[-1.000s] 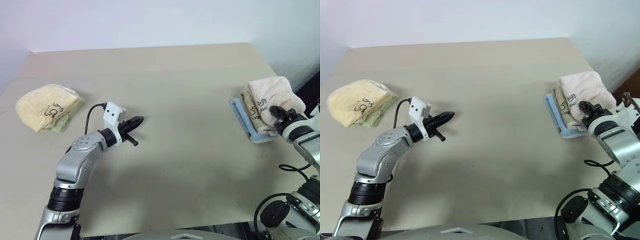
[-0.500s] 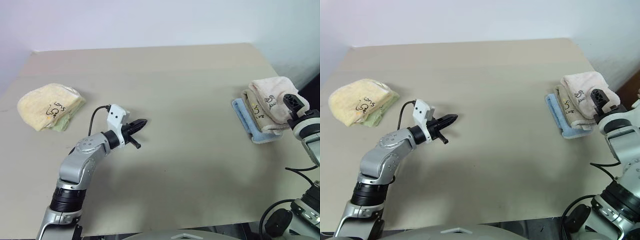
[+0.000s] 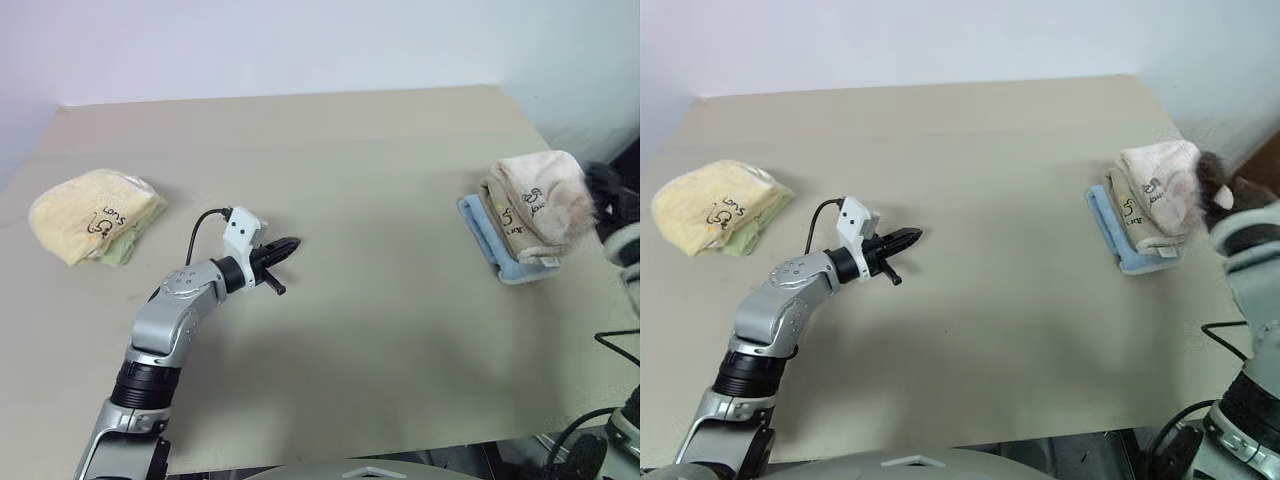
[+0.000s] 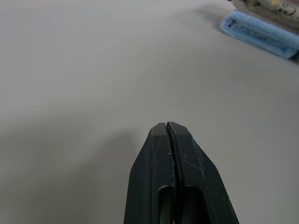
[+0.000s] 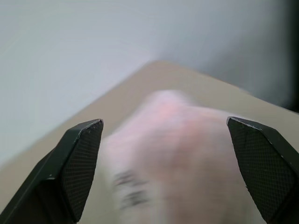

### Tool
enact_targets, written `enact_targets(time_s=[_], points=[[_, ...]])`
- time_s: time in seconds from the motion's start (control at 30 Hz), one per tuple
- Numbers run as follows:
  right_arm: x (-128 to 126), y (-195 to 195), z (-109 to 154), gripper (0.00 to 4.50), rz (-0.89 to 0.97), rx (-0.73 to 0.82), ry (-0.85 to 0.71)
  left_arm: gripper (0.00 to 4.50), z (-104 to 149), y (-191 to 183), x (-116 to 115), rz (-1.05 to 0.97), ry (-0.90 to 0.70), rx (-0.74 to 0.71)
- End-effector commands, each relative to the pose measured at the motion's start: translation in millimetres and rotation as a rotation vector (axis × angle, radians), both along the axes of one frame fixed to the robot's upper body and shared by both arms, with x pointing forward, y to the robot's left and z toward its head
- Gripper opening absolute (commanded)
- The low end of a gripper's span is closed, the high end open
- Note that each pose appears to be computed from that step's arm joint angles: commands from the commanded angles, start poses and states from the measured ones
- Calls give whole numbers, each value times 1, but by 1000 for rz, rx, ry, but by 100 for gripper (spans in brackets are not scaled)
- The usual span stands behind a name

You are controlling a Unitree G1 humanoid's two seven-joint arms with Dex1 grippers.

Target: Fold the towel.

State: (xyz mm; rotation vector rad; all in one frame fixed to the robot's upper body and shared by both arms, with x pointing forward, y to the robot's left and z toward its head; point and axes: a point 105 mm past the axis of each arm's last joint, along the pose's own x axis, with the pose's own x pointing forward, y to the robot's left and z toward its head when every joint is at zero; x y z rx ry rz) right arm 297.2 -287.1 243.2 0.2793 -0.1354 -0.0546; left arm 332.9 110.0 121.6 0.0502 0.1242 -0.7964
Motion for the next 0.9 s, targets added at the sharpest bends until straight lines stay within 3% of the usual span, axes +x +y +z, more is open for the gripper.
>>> enact_targets(time_s=[0.03, 0.13, 0.37, 0.9], points=[[2, 76, -11, 445, 329, -277, 23, 0, 6, 12, 3, 34, -68, 50], [7, 121, -39, 445, 535, -329, 64, 0, 3, 24, 2, 74, -79, 79], [36, 163, -99, 445, 680, -452, 146, 0, 11, 48, -3, 156, -101, 74], [45, 173, -119, 445, 664, -472, 130, 0, 13, 45, -15, 203, -100, 43]])
